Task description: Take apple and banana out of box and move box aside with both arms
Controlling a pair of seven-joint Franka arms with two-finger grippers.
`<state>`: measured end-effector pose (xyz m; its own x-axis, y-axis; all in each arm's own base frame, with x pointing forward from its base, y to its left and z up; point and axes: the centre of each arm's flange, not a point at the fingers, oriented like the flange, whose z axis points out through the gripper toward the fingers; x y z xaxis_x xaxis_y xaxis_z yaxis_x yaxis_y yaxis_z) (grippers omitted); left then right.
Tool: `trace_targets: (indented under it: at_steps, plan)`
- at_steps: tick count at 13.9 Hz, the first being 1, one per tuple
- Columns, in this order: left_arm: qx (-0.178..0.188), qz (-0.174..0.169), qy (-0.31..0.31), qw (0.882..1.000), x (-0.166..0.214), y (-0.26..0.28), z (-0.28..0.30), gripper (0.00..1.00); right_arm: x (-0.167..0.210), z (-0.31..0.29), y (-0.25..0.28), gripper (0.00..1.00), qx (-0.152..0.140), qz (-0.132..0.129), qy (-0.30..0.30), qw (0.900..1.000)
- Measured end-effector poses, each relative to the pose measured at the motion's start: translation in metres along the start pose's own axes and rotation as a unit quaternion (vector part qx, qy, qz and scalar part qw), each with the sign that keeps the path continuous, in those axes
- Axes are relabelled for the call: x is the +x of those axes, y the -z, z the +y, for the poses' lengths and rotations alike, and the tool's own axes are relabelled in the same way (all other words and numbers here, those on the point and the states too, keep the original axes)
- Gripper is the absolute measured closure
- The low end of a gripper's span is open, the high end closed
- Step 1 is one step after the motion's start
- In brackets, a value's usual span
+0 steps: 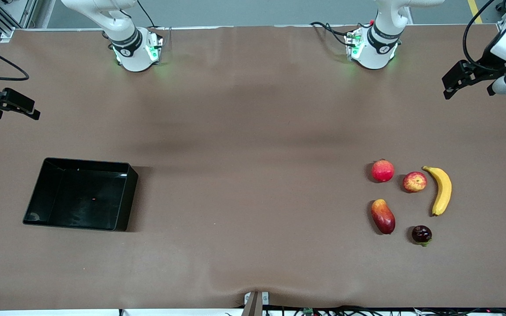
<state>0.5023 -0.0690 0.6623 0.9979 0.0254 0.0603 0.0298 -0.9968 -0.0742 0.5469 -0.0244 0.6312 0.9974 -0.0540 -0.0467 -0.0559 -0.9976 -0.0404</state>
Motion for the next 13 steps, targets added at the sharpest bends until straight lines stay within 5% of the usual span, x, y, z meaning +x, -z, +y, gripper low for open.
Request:
trace_targets:
  at_steps: [13]
  plan:
    - [-0.003, 0.004, -0.005, 1.0, 0.003, 0.001, -0.009, 0.0, 0.003, -0.024, -0.013, 0.0, -0.001, -0.02, 0.024, 1.0]
